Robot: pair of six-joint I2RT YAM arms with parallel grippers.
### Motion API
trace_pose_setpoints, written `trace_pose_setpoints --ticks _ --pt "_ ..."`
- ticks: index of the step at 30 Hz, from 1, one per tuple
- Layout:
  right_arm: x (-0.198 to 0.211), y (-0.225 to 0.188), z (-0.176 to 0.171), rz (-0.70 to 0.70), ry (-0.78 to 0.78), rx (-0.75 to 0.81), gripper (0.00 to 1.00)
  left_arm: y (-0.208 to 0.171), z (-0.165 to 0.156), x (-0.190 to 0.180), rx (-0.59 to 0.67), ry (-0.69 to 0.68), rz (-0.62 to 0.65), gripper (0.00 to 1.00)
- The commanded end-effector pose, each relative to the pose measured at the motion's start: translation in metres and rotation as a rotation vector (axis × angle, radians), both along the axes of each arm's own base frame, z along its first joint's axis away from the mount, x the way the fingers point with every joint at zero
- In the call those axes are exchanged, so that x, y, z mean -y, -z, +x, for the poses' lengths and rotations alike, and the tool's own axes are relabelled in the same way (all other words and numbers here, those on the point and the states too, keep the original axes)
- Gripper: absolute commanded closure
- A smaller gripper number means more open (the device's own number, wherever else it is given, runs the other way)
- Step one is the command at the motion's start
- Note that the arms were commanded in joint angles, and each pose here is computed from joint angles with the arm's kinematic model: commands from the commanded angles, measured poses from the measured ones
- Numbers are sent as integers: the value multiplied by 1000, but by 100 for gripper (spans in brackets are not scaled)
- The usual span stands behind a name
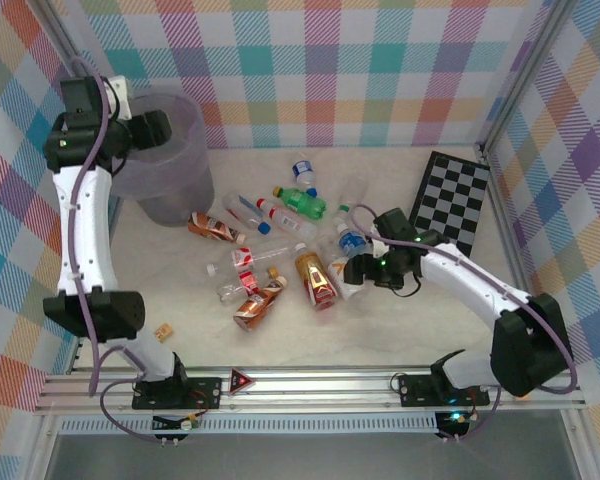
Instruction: Put the plastic bottles in the bin
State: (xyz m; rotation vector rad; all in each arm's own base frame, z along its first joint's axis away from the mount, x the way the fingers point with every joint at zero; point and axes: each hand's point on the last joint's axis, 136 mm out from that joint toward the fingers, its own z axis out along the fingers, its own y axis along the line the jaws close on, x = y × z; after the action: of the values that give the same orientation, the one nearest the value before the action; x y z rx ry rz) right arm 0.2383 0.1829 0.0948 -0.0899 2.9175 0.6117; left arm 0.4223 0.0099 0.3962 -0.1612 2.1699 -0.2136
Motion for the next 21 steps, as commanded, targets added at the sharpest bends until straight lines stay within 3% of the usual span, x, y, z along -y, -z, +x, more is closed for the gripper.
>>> trace_pose_setpoints --ticks 1,11,21 --pt "-6 -3 14 -13 6 32 19 6 -30 28 -8 47 -91 23" --pt "-24 21 21 1 1 -20 15 65 -97 110 -90 181 -347 22" --pt "-30 45 27 -11 10 -69 19 136 -126 159 -223 182 -516 23"
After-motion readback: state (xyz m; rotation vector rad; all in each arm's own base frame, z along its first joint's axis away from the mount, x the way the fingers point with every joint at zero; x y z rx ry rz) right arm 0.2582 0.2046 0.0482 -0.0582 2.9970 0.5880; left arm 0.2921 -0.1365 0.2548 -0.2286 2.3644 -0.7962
